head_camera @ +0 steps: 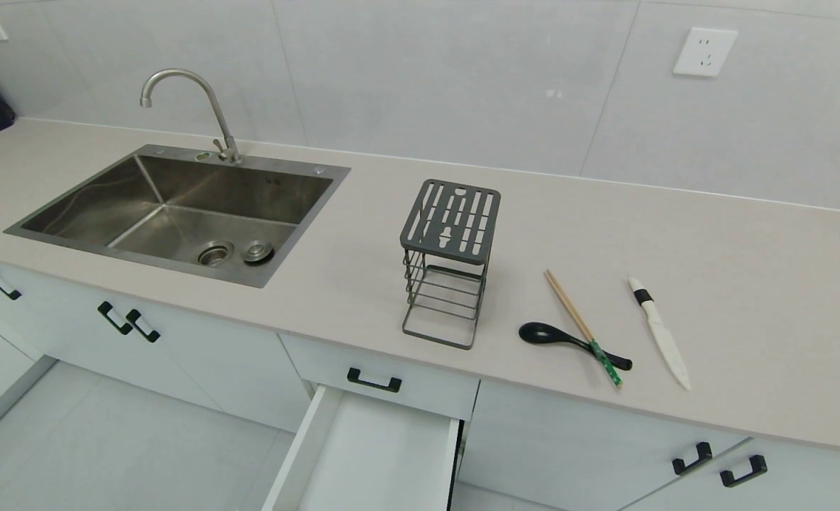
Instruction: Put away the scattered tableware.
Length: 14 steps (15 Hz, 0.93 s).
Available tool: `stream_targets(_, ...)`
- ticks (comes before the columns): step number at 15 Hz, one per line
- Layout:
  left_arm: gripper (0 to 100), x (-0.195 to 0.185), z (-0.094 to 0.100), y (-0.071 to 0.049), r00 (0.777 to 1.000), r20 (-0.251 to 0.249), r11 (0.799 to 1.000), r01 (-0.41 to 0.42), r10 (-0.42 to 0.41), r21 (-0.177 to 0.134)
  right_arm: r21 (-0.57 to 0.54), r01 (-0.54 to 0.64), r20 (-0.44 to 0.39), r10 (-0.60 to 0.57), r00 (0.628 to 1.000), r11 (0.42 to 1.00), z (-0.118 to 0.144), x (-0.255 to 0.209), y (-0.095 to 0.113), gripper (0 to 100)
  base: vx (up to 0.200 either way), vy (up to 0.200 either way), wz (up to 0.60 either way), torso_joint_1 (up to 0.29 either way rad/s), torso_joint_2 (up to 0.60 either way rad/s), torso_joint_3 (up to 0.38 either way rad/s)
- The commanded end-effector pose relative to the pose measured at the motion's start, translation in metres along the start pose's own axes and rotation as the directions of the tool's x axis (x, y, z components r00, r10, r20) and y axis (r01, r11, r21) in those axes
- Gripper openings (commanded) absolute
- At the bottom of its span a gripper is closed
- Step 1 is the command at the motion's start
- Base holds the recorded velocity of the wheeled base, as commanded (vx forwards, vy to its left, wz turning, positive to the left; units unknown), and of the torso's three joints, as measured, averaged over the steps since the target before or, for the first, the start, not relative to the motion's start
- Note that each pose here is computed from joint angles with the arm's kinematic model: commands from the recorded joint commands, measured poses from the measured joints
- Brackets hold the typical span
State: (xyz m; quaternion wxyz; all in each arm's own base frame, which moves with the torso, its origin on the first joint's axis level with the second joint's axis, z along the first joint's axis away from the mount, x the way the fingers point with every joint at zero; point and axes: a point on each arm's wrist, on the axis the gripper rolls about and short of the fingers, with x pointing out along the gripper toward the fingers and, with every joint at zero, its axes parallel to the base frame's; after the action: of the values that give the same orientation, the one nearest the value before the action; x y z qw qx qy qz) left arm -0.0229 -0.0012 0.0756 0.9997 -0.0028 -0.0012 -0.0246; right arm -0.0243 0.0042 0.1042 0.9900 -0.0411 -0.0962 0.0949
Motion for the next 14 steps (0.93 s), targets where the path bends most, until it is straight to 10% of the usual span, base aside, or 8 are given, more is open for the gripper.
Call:
stream_targets(1,100,0.0,0.0,0.0,1.0,-0.001,1.0,0.0,0.0,0.0,0.042,-0.114,-0.154,0.119,0.981,0.993,0.018,0.014,-0.002,100,0.0,0.0,0.0,0.0,0.0,0.0)
stream_targets(3,100,0.0,0.0,0.0,1.0,-0.001,1.0,0.0,0.0,0.0,0.07,-0.15,-0.223,0.162,0.961,0.986,0.024,0.022,-0.004,100,0.0,0.0,0.0,0.0,0.0,0.0)
stream_targets(6,100,0.0,0.0,0.0,1.0,-0.001,1.0,0.001,-0.001,0.0,0.167,-0.215,-0.482,0.27,0.833,0.962,0.03,0.074,-0.009,100,0.0,0.0,0.0,0.0,0.0,0.0)
stream_targets(14,100,0.0,0.0,0.0,1.0,-0.001,1.0,0.0,0.0,0.0,0.211,-0.203,-0.612,0.291,0.736,0.956,0.015,0.099,-0.009,100,0.0,0.0,0.0,0.0,0.0,0.0)
